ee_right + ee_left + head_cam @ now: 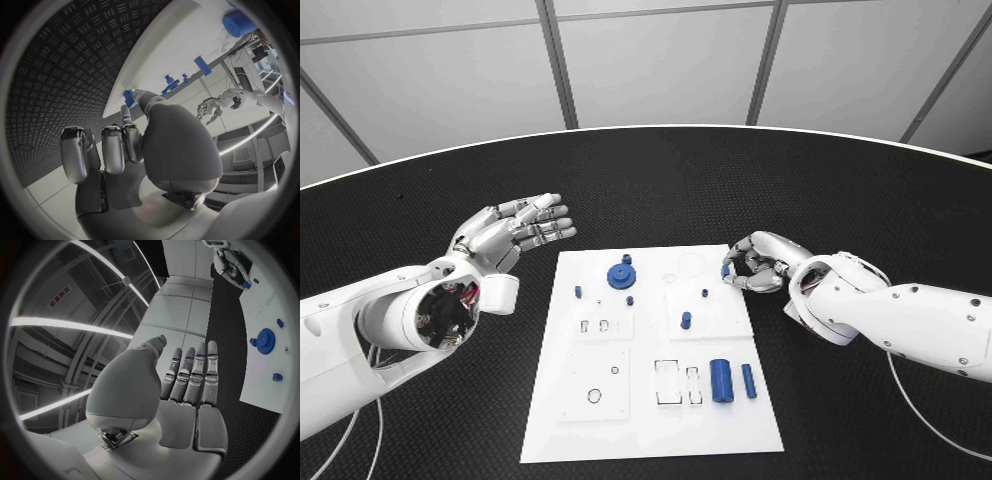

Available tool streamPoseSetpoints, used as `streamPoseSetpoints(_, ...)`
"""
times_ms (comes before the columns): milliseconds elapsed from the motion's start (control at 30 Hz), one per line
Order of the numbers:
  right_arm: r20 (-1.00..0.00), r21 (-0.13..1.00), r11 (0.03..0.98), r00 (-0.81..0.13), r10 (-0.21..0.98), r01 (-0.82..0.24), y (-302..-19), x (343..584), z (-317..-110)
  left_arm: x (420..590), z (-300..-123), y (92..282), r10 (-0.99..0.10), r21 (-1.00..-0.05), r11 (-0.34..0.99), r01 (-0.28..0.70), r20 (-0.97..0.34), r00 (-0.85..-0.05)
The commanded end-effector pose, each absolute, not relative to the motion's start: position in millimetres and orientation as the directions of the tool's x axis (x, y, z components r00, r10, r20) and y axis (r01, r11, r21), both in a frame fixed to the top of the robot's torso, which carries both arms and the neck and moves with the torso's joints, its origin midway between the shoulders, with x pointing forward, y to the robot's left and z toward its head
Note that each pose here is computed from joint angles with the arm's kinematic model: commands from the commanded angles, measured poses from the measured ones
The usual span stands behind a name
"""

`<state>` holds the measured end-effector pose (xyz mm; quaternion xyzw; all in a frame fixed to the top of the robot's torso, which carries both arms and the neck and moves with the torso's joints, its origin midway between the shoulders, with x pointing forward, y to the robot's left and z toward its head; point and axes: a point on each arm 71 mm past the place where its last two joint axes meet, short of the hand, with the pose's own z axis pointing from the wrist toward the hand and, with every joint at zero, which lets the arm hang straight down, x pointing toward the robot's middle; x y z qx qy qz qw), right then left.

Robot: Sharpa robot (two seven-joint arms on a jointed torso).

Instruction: Assemble the parts on the task board

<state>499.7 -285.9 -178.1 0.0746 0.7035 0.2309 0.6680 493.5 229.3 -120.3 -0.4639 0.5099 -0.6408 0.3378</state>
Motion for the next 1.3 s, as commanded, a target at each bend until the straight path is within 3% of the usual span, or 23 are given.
streamPoseSetpoints(33,-0.905,0.425,0.882,-0.100,0.413,-0.204,-284.6,499.6,-178.3,493.4,-120.4,229.3,-0.906,-0.967,-0.252,-0.041,0.250,-0.341)
streamPoseSetpoints(1300,-0.902,0.430,0.880,-0.072,0.425,-0.202,-280.0,503.5,-177.5,493.1,-120.4,229.7,-0.906,-0.967,-0.251,-0.042,0.250,-0.340)
